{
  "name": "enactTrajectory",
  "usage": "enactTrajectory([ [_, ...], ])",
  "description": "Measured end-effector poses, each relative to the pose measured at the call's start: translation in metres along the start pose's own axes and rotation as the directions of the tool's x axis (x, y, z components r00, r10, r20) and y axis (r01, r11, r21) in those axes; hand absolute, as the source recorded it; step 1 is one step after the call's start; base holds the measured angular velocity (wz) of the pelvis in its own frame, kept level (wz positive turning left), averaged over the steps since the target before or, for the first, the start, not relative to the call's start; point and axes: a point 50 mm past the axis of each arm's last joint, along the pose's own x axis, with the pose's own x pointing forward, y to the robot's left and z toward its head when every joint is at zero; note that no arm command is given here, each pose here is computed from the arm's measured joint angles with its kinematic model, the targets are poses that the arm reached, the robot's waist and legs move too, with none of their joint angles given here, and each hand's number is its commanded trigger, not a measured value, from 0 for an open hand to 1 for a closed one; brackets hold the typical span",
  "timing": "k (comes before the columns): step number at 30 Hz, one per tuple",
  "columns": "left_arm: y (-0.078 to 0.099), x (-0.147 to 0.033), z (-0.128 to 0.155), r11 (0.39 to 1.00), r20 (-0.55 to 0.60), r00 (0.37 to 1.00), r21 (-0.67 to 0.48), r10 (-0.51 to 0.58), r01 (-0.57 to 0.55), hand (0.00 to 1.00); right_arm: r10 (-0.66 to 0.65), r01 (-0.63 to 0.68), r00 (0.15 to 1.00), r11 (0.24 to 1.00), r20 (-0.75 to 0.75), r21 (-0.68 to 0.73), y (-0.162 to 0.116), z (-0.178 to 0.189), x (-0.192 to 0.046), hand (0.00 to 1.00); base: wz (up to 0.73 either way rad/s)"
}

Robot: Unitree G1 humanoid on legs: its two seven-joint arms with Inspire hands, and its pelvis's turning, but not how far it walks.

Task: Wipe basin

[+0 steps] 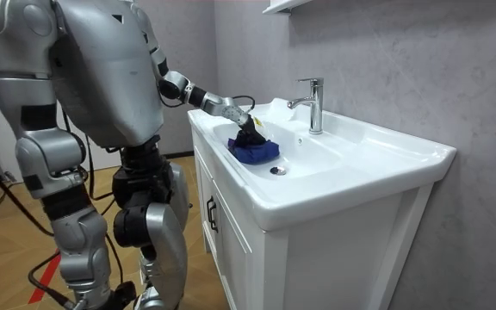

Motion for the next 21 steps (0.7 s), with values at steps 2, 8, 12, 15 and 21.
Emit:
enactTrajectory([
  [2,0.002,-0.001,-0.002,1.0,-0.001,1.0,-0.001,-0.018,0.018,1.0,-0.001,0.001,1.0,1.0,0.013,-0.001,-0.001,0.002,0.0,0.0,-0.09],
  [8,0.019,-0.007,-0.015,0.997,0.015,0.999,-0.056,-0.045,0.045,1.0,0.025,-0.024,0.999,1.0,0.03,-0.008,-0.002,0.004,0.0,0.0,0.02],
  [12,0.02,-0.006,-0.026,0.989,0.013,0.998,-0.14,-0.057,0.058,1.0,0.009,-0.01,0.999,1.0,0.048,0.023,-0.006,0.005,0.0,0.0,0.04],
  [15,0.021,-0.007,-0.035,0.975,0.031,0.999,-0.22,-0.029,0.035,1.0,-0.007,0.003,0.997,0.999,0.078,0.051,-0.01,0.006,-0.001,0.0,0.13],
  [21,0.028,-0.009,-0.059,0.909,0.022,0.992,-0.403,0.124,-0.105,1.0,-0.084,0.072,0.987,0.993,0.139,0.09,-0.021,0.011,-0.002,0.0,0.16],
])
